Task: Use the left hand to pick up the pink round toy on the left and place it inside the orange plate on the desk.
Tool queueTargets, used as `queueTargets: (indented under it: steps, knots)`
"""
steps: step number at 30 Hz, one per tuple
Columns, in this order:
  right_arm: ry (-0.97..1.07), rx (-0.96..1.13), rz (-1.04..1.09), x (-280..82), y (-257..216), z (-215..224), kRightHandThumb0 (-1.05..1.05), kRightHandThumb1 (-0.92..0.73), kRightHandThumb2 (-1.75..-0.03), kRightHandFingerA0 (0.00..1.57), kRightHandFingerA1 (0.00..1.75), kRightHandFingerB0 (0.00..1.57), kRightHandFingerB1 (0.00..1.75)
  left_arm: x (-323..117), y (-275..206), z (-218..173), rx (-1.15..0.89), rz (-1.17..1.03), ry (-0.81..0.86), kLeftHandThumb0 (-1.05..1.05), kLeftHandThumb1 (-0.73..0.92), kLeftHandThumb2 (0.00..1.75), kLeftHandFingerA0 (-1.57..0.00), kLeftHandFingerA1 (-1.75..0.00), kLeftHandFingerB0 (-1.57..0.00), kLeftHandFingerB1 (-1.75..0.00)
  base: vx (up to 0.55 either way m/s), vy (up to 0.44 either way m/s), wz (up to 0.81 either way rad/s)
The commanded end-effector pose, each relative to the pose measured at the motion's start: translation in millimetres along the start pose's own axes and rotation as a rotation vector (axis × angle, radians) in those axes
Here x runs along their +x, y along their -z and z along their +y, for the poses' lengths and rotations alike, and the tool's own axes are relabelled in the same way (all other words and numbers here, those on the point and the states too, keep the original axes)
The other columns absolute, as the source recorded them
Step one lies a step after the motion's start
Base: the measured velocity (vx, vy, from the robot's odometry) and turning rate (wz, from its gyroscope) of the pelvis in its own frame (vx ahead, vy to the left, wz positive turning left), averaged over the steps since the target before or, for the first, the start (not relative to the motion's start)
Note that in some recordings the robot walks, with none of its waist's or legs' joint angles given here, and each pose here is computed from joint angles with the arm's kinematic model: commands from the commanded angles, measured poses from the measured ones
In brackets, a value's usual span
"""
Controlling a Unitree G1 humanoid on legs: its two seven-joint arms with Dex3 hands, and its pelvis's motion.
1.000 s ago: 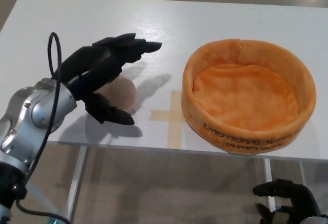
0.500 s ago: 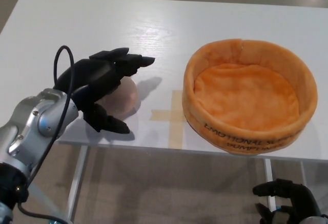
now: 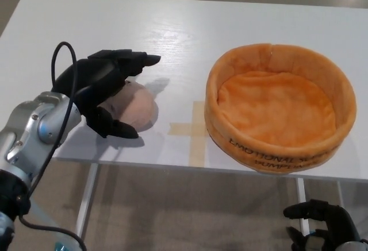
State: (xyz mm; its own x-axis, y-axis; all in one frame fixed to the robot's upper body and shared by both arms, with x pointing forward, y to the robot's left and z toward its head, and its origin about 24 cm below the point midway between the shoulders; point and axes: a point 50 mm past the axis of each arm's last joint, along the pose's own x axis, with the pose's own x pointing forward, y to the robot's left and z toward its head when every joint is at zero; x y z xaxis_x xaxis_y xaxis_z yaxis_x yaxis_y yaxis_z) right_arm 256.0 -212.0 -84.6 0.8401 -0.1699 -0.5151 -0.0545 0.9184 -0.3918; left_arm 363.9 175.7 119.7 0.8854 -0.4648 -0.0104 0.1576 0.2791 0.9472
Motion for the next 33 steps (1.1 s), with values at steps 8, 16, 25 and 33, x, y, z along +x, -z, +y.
queueTargets:
  steps: [8, 16, 25, 33]
  knots:
    - [-0.005, -0.001, 0.011, -0.8, 2.8, 0.6, -0.30, -0.42, -0.84, 0.90, 0.98, 0.71, 0.84, 0.9, -2.1, -1.0, -0.023, -0.022, -0.001, -0.36, 0.43, 0.55, -0.06, -0.23, -0.15, -0.31, 0.00, 0.000, 0.00]
    - [-0.003, -0.002, 0.014, -0.4, 2.3, 0.2, -0.29, -0.42, -0.84, 0.91, 0.99, 0.71, 0.83, -0.2, -0.3, -3.3, -0.044, -0.020, 0.005, -0.24, 0.35, 0.87, 0.00, -0.49, 0.00, -0.46, 0.00, 0.000, 0.00]
    - [-0.011, 0.000, 0.007, -1.0, 2.8, 1.0, -0.30, -0.42, -0.84, 0.91, 0.99, 0.72, 0.84, 0.4, 3.6, -5.8, -0.079, -0.012, 0.060, -0.32, 0.49, 0.55, -0.47, -0.37, -0.30, -0.32, 0.00, 0.000, 0.00]
    - [-0.007, 0.005, 0.013, -0.2, 1.7, 0.9, -0.30, -0.41, -0.84, 0.91, 0.99, 0.72, 0.84, 3.4, 4.4, -7.1, -0.123, -0.011, 0.127, -0.26, 0.64, 0.59, -0.59, -0.41, -0.49, -0.35, 0.00, 0.000, 0.00]
